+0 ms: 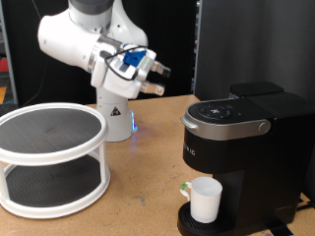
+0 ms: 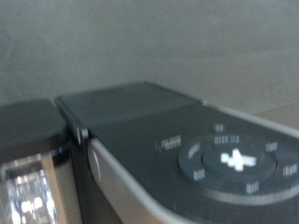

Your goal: Make a cup of coffee with the keurig machine

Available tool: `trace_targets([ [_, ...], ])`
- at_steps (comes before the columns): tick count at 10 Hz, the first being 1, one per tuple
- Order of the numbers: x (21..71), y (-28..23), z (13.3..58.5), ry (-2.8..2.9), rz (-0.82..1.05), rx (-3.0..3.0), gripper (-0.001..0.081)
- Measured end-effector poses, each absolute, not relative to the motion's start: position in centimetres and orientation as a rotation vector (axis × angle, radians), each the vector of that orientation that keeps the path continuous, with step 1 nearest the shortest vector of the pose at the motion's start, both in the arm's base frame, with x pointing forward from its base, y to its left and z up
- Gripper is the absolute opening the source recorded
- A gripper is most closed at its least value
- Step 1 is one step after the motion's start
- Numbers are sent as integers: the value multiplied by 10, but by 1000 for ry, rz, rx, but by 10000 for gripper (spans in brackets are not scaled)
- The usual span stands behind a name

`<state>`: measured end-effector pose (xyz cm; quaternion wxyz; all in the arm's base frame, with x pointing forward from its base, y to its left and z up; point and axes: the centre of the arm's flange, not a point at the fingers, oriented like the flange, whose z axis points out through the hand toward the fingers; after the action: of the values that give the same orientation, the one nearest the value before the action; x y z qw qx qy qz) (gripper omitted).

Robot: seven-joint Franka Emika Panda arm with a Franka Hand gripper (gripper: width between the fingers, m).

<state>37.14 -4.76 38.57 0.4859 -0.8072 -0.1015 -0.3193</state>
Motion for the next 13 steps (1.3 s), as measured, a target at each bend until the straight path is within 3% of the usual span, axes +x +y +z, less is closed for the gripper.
trace_targets([
  [4, 363, -50, 437, -239, -789, -1940, 806],
  [13, 377, 2, 460, -749, -525, -2457, 806],
])
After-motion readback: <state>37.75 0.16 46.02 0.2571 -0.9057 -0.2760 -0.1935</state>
